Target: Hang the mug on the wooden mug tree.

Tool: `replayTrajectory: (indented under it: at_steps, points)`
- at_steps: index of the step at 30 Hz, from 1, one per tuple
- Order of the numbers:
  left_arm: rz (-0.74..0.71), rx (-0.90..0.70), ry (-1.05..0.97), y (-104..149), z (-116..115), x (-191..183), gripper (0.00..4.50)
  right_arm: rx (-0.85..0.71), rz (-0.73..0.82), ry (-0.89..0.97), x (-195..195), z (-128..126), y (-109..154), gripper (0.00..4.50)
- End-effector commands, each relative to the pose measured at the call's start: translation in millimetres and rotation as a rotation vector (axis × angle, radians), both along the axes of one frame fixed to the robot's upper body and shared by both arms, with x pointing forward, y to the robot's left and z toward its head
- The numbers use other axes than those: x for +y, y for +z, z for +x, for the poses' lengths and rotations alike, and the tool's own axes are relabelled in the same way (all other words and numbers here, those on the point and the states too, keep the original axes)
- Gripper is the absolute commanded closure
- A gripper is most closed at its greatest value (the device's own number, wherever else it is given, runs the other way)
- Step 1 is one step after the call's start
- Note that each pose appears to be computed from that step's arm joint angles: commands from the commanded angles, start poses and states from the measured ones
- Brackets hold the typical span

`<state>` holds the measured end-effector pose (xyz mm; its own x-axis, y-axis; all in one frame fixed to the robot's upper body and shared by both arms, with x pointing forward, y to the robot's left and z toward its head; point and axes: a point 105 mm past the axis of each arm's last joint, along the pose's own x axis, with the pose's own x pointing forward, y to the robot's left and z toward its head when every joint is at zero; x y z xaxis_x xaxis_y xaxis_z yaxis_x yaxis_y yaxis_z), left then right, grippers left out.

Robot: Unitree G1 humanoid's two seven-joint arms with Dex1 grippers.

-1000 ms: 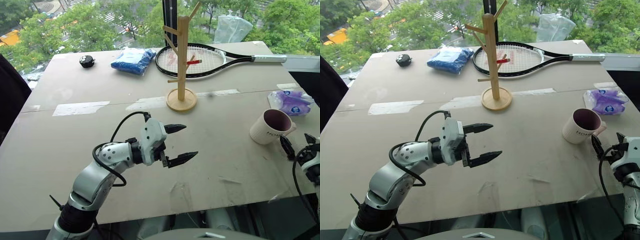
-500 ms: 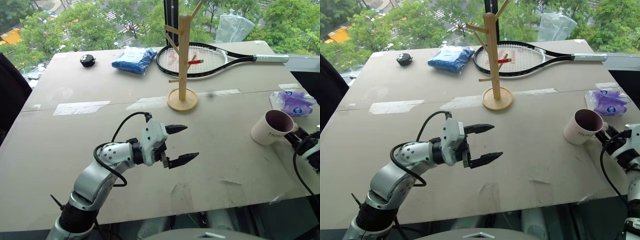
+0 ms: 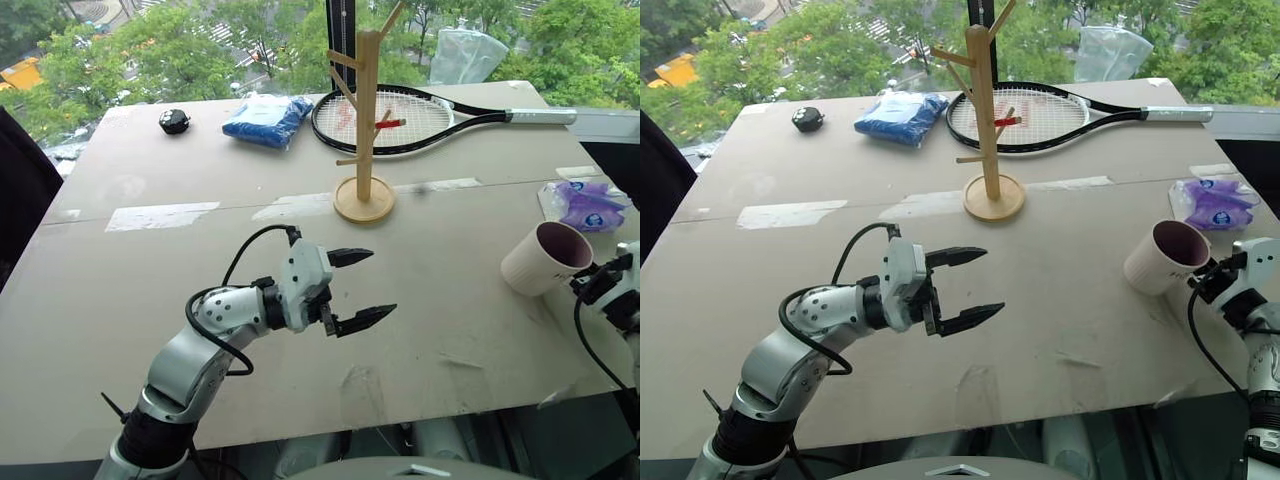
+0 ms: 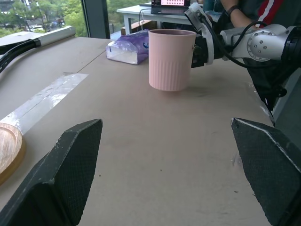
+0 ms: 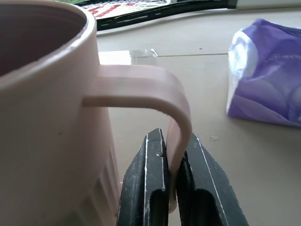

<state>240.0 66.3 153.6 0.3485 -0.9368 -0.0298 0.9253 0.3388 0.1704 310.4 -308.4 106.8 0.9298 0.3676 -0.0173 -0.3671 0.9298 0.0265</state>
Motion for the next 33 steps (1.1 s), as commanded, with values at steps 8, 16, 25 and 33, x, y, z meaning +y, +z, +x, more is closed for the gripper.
replayTrajectory:
  at_steps: [8, 16, 25, 33]
  points:
    - [-0.328, -0.078, 0.303, 13, 19, 29, 0.00, -0.161, -0.333, 0.292, 114, 28, 91, 4.35]
    - [-0.436, -0.128, 0.398, 23, 22, 31, 0.00, -0.224, -0.563, 0.376, 165, 53, 156, 4.35]
    - [-0.501, -0.201, 0.417, 39, 23, 33, 0.00, -0.268, -0.711, 0.456, 210, 68, 215, 4.35]
    - [-0.557, -0.219, 0.442, 42, 20, 35, 0.00, -0.271, -0.794, 0.506, 229, 76, 219, 4.35]
